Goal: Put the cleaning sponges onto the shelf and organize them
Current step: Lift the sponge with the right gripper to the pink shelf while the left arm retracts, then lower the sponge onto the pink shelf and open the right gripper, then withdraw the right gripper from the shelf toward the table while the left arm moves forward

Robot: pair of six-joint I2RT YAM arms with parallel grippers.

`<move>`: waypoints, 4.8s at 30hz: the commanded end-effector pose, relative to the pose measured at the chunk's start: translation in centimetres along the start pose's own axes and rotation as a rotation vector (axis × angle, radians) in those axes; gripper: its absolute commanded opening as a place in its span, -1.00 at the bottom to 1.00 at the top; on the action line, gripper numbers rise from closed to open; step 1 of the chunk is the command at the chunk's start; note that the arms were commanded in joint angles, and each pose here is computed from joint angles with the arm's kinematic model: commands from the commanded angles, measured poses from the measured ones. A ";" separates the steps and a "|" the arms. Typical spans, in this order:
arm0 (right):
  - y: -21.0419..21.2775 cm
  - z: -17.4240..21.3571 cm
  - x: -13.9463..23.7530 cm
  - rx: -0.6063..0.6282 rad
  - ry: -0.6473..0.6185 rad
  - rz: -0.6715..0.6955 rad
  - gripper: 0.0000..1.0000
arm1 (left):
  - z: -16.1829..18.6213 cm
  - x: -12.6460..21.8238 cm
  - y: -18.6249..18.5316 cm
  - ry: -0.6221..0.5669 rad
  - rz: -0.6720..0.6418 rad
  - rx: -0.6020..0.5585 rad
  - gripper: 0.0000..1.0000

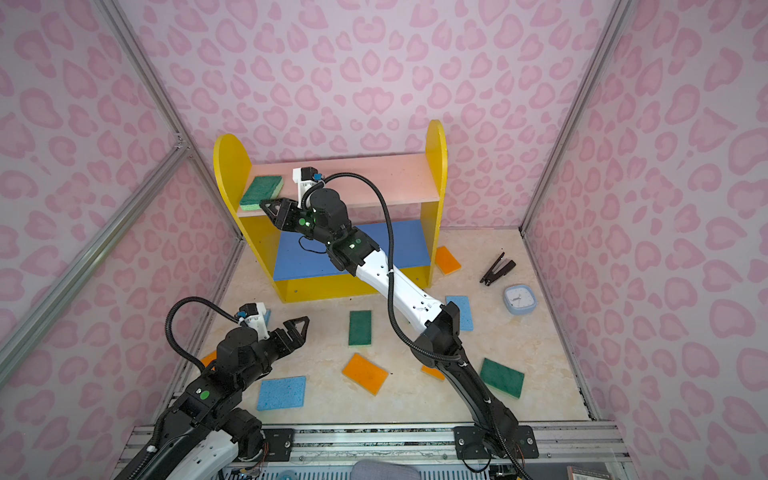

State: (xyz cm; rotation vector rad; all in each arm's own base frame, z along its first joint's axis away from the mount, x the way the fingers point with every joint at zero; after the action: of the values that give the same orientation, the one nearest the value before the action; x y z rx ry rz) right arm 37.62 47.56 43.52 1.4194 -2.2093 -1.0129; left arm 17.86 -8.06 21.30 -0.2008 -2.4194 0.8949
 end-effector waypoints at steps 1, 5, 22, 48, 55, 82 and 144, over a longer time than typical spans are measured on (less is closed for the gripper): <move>-0.6 0.3 -0.4 -0.008 -0.009 -0.006 -0.62 | -0.3 0.2 0.0 -0.012 -0.013 -0.001 0.98; -0.8 0.4 -0.5 -0.018 0.002 -0.018 -0.76 | -0.4 0.3 0.0 -0.014 -0.015 -0.005 0.98; -0.4 0.9 -0.5 -0.032 0.073 -0.092 -0.95 | -0.4 -0.1 -0.1 -0.010 -0.023 -0.005 0.98; -3.0 1.9 -1.2 -0.064 0.077 -0.027 -0.46 | -0.4 0.1 0.0 -0.016 -0.026 -0.009 0.98; -3.2 2.2 -1.0 -0.055 0.088 0.029 -0.10 | -0.4 0.3 0.1 -0.018 -0.024 -0.009 0.99; -3.6 2.1 -1.0 -0.058 0.037 0.066 -0.24 | -0.6 0.6 -0.1 -0.025 -0.022 -0.012 0.98; -10.9 13.7 30.2 -0.011 0.278 0.486 0.17 | 8.7 -8.2 0.0 0.319 -0.085 -0.056 0.50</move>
State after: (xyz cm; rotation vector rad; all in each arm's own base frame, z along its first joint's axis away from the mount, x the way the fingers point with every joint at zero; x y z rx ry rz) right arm 22.63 24.33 24.06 0.9093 -2.1824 -0.5756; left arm 18.95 -14.51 11.76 -0.2180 -2.1143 0.6188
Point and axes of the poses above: each gripper's point midway between its finger pads, its own x axis back along the fingers, its own y axis along the line the jaws close on, z = x × y, the point moved 7 cm from there along x, back along the fingers, and after that the axes turned 2 degrees about x, right-handed, at the moved point
